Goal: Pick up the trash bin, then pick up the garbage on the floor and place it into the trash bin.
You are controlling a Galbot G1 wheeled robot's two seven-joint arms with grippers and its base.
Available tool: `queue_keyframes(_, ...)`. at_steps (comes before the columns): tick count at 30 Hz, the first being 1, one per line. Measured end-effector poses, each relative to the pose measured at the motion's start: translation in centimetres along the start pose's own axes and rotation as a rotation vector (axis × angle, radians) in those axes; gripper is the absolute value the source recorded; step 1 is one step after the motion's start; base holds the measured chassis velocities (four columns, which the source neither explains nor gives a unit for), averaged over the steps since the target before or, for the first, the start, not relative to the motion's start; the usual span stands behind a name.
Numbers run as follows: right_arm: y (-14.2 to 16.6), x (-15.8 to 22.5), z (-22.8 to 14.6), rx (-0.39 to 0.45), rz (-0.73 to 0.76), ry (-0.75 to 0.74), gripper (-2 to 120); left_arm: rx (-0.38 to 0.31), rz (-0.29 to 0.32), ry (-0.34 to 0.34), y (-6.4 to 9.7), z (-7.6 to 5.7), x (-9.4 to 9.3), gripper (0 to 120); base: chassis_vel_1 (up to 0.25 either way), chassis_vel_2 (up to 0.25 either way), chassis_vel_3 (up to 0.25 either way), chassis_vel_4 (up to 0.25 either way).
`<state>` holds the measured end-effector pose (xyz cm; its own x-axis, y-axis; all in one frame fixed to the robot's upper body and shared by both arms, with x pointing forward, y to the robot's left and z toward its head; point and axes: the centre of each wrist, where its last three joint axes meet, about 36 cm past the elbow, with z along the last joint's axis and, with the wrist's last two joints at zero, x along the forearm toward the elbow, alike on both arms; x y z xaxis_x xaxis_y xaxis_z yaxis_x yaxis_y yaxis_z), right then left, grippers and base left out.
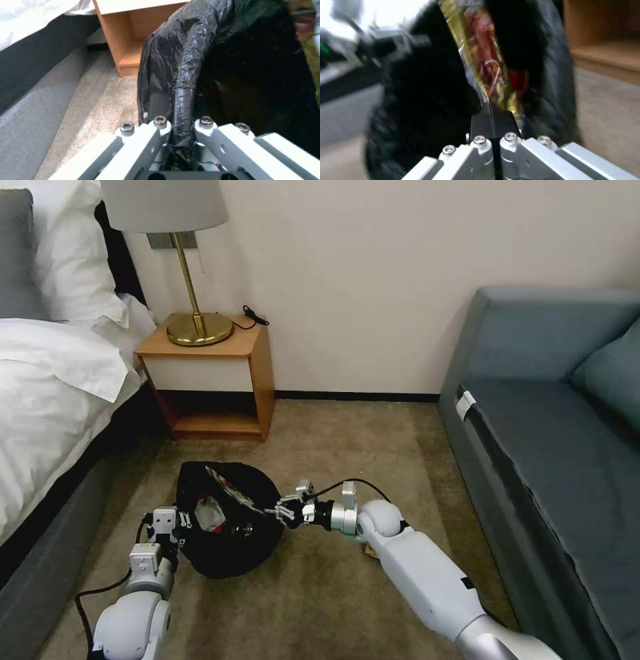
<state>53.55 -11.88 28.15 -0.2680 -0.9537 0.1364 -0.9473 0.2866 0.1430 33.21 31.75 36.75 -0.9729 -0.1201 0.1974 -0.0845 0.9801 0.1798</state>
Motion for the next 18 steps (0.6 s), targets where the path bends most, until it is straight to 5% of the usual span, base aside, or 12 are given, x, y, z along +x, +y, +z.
queue_keyframes(18,2.5,2.0,-1.2,0.139,0.027,-0.004,61,0.008,0.004,0.012,-0.1,0.8,-0.5,1,0.000,0.000,0.000,0.000)
